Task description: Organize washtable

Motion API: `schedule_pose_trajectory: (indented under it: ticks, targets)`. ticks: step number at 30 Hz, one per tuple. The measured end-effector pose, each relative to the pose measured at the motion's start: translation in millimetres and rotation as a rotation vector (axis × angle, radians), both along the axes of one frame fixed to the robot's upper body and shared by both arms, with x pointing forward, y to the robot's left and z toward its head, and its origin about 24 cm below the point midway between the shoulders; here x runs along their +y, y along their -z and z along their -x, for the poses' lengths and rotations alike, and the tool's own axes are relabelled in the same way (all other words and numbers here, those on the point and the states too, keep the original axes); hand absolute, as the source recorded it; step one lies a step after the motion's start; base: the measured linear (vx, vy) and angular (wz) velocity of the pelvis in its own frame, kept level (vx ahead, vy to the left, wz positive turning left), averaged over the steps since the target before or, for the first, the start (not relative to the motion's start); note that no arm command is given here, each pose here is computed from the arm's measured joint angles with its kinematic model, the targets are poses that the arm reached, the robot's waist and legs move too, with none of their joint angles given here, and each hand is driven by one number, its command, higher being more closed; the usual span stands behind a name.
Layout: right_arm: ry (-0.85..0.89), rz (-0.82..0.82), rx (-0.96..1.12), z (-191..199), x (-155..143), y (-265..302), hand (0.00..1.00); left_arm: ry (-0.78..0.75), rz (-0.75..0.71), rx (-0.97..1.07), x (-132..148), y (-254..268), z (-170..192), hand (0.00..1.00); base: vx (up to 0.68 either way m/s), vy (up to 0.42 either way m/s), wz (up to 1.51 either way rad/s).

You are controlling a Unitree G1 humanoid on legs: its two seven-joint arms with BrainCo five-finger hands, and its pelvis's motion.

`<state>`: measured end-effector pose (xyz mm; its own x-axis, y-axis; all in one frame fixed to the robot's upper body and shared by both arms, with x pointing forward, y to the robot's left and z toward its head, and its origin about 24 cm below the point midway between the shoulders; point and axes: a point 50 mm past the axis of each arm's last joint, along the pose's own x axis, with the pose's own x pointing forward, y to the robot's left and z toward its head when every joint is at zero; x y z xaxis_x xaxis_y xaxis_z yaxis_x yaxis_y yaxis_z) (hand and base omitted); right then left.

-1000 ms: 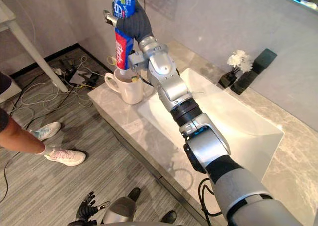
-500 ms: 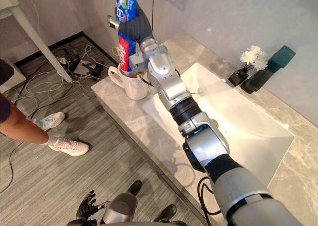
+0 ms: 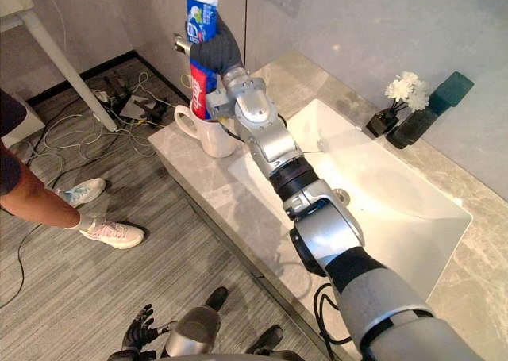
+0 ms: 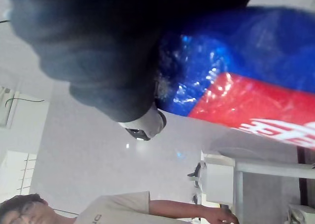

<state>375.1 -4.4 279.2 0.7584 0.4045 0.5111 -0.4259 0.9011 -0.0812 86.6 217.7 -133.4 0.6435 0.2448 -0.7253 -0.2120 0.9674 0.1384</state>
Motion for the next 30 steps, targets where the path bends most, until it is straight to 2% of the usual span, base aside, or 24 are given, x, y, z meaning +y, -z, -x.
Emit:
schedule_pose_trajectory:
  ticks: [11, 30]
  targets:
    - [0.017, 0.007, 0.061, -3, -5, 24, 0.0, -0.013, 0.01, 0.004, 0, 1, 1, 0.0, -0.01, 0.006, 0.0]
    - [0.023, 0.012, 0.069, -4, -7, 28, 0.0, -0.015, 0.01, 0.007, 0, 1, 2, 0.0, 0.0, 0.003, -0.01]
